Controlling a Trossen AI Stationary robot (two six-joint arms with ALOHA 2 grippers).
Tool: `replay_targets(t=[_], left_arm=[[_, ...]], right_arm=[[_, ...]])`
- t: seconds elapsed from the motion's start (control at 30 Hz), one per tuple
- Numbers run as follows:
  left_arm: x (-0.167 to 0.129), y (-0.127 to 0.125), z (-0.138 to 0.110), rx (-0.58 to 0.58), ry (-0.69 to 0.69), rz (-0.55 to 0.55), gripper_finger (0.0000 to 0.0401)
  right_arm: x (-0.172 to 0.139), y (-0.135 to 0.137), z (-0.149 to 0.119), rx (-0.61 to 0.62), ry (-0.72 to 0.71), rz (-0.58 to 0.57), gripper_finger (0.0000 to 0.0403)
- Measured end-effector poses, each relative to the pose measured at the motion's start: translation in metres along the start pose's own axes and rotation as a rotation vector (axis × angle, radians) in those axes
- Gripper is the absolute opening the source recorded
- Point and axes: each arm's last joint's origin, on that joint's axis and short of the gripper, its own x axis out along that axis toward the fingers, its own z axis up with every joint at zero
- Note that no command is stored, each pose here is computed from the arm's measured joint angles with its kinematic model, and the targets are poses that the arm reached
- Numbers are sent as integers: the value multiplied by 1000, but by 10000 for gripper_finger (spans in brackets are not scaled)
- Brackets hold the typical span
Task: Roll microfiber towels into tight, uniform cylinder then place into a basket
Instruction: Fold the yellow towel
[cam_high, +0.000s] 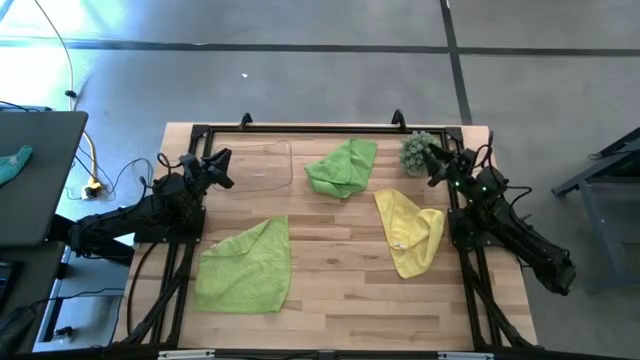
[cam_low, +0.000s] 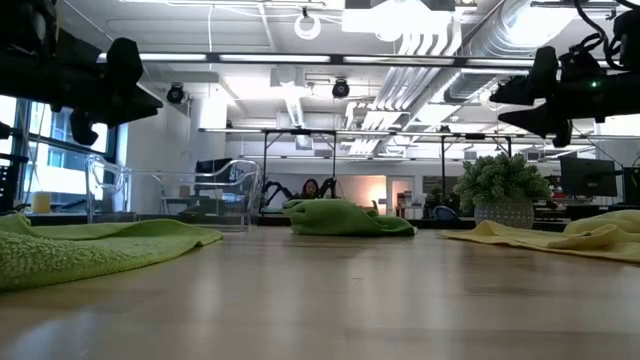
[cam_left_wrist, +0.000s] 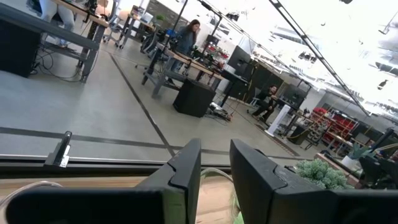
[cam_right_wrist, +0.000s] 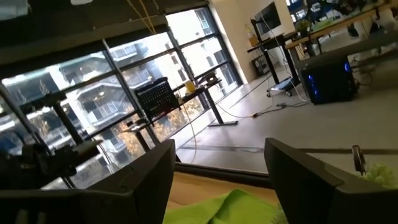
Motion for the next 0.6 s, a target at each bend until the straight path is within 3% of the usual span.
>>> replay_targets(t=[0.23, 0.33, 0.6], left_arm=[[0, 0, 0, 0, 0, 0, 75], [0, 0, 0, 0, 0, 0, 75], [0, 0, 0, 0, 0, 0, 75]], right_arm=[[0, -2, -5, -161, 57, -11, 240], [0, -1, -6, -182, 72, 35, 240], [-1, 9, 12, -242, -110, 152, 240]])
